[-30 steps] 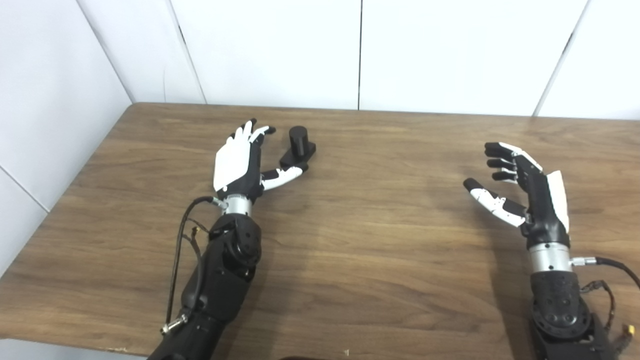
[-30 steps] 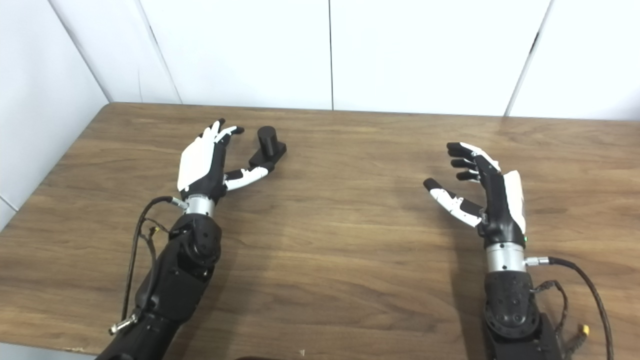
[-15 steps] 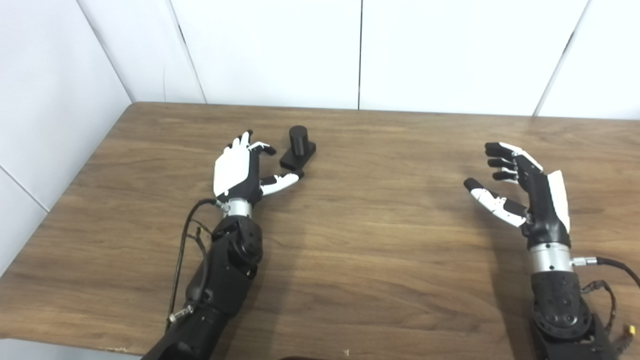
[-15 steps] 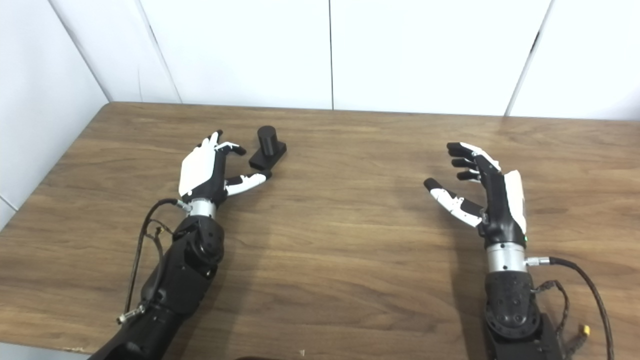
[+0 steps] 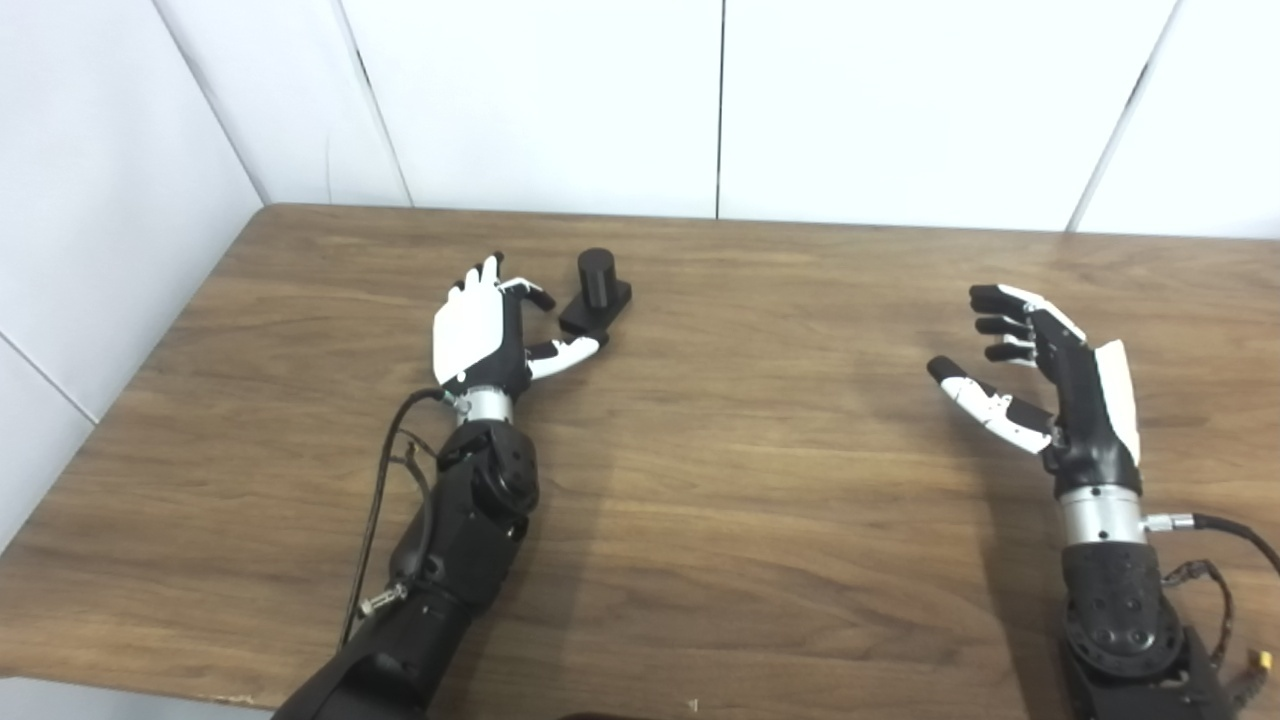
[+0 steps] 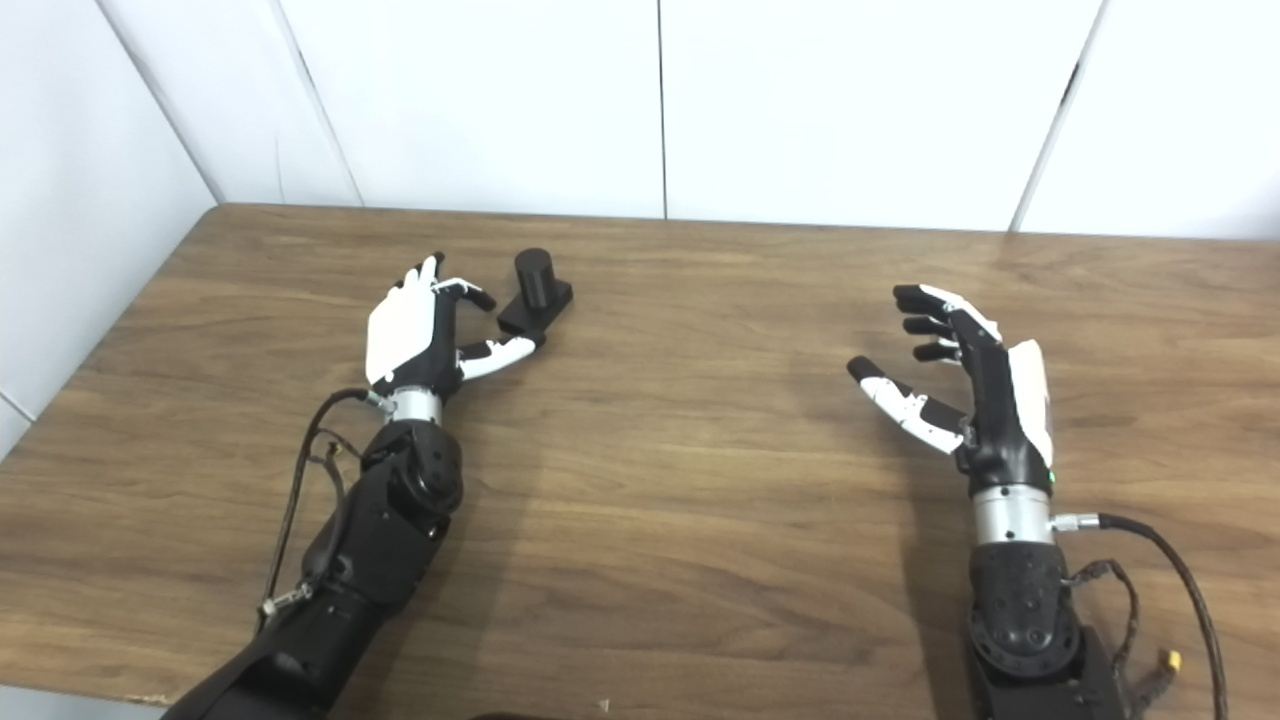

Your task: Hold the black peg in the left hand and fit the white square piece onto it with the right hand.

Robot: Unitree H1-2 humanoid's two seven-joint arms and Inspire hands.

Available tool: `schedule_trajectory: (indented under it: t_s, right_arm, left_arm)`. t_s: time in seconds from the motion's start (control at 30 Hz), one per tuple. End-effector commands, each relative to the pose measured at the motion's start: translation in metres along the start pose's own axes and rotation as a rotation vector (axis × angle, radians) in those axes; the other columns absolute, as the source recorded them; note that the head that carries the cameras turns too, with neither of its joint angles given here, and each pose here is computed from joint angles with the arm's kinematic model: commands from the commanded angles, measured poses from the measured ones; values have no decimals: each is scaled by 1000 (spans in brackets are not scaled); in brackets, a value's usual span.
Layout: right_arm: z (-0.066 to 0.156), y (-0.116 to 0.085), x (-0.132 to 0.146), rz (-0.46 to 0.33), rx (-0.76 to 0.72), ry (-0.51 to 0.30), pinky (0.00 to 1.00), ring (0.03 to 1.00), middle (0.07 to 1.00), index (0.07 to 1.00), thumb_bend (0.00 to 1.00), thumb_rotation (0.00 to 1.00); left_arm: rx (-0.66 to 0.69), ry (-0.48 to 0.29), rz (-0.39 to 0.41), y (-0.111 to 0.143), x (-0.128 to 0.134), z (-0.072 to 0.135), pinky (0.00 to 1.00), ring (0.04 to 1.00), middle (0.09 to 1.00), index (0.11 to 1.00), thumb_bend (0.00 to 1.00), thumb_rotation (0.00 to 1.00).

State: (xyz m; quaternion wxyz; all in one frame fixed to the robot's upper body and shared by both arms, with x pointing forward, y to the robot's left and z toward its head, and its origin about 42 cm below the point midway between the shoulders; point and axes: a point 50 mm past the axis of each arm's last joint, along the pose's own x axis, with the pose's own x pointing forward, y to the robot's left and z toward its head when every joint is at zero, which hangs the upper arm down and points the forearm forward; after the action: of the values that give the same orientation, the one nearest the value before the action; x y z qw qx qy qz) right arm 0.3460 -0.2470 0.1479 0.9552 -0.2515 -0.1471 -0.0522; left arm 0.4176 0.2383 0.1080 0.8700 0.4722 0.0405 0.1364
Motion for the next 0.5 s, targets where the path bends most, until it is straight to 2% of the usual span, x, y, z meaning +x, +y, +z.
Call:
schedule_trajectory:
  t_s: [0.0, 0.2, 0.47]
  right_arm:
    - [1, -3, -1, -14, -6, -25, 619, 718, 747, 737, 578, 323]
    - [3, 0, -2, -19, -1, -26, 617, 721, 749, 732, 573, 297]
    - [4, 1, -1, -25, -4, -29, 619, 726, 750, 733, 578, 320]
  left_arm:
    - [-4, -48, 82, 16, 19, 17, 1000, 1000, 1000, 596, 871, 509]
    - [5, -42, 76, 13, 20, 17, 1000, 1000, 999, 595, 882, 528]
    - [-24, -47, 68, 12, 17, 22, 1000, 1000, 1000, 589, 879, 483]
